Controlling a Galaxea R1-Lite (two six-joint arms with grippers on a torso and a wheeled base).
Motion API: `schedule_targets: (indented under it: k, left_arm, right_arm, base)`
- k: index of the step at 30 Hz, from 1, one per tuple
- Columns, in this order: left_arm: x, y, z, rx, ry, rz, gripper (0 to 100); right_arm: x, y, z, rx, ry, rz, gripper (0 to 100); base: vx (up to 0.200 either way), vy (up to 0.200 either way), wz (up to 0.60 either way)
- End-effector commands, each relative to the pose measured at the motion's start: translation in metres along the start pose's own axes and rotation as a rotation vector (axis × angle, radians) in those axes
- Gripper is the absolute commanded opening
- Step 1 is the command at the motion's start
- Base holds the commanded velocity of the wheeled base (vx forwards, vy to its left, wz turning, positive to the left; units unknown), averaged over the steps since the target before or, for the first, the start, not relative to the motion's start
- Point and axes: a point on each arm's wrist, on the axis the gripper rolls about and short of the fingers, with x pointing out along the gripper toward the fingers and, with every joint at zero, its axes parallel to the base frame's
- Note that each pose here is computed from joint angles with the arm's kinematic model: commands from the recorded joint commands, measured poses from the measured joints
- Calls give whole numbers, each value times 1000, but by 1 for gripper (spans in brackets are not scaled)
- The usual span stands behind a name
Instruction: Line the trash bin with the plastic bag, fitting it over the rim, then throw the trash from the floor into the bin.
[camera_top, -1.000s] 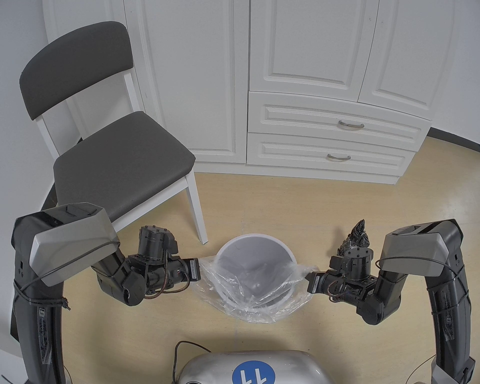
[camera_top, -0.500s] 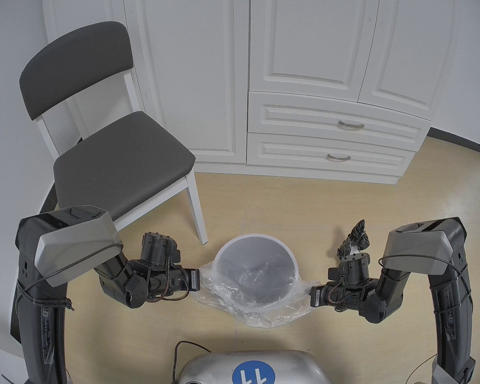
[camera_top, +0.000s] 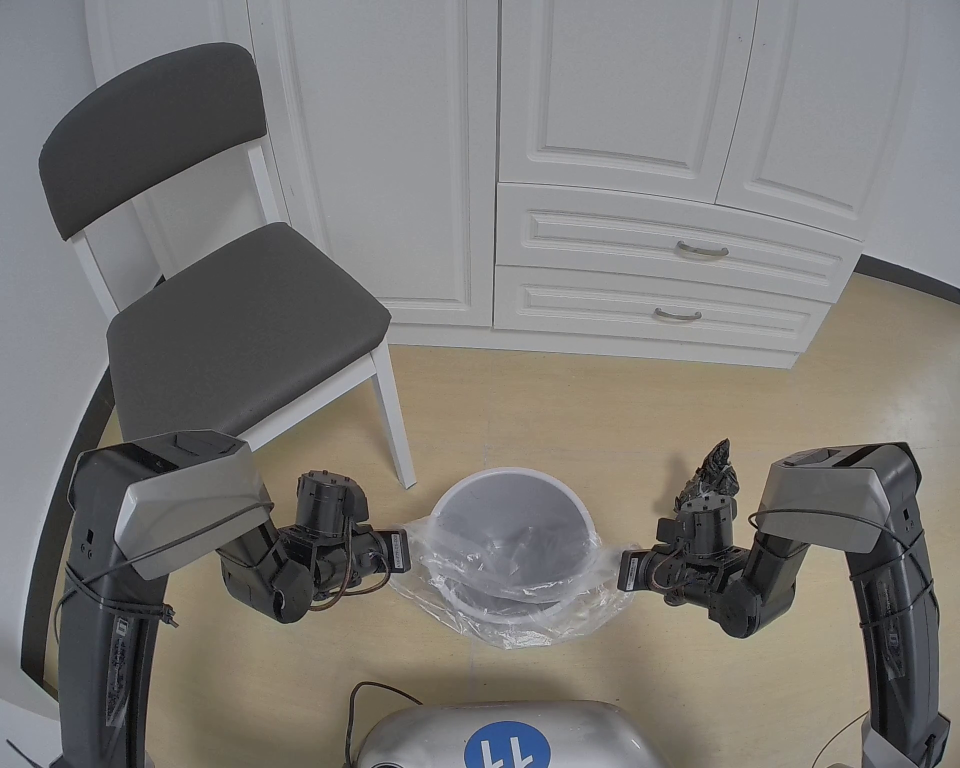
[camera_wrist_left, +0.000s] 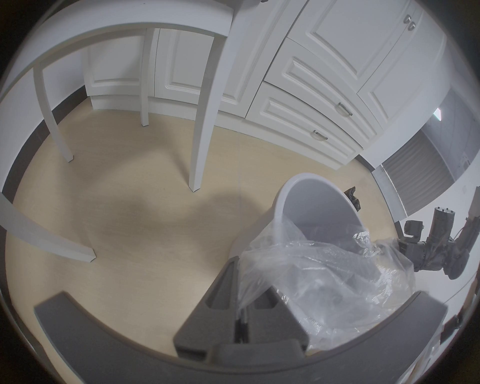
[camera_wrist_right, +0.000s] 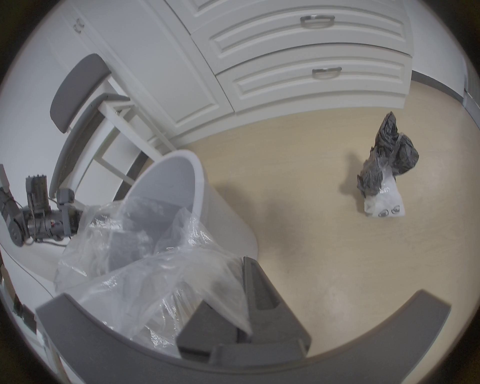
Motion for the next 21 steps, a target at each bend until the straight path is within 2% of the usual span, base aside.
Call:
schedule_targets:
  k: [1,15,16,21]
  left_arm:
    - [11,5,-10,-9,-8,6,0]
    - [14,6,-10,-12,-72,-15,0]
    - [14,6,-9,-27,-78,-17,0]
    - [13,4,-7,-60,-99,-28,0]
  right_arm:
    - [6,-6,-1,17,-42,-9,0]
    - [5,-9,-1,37,-38,-9,0]
    - [4,-9,-2,37,-34,-8,100]
    - [4,-9,-2,37,-34,-7,100]
  base:
    - [0,0,0]
    - [0,0,0]
    - [0,0,0]
    - [0,0,0]
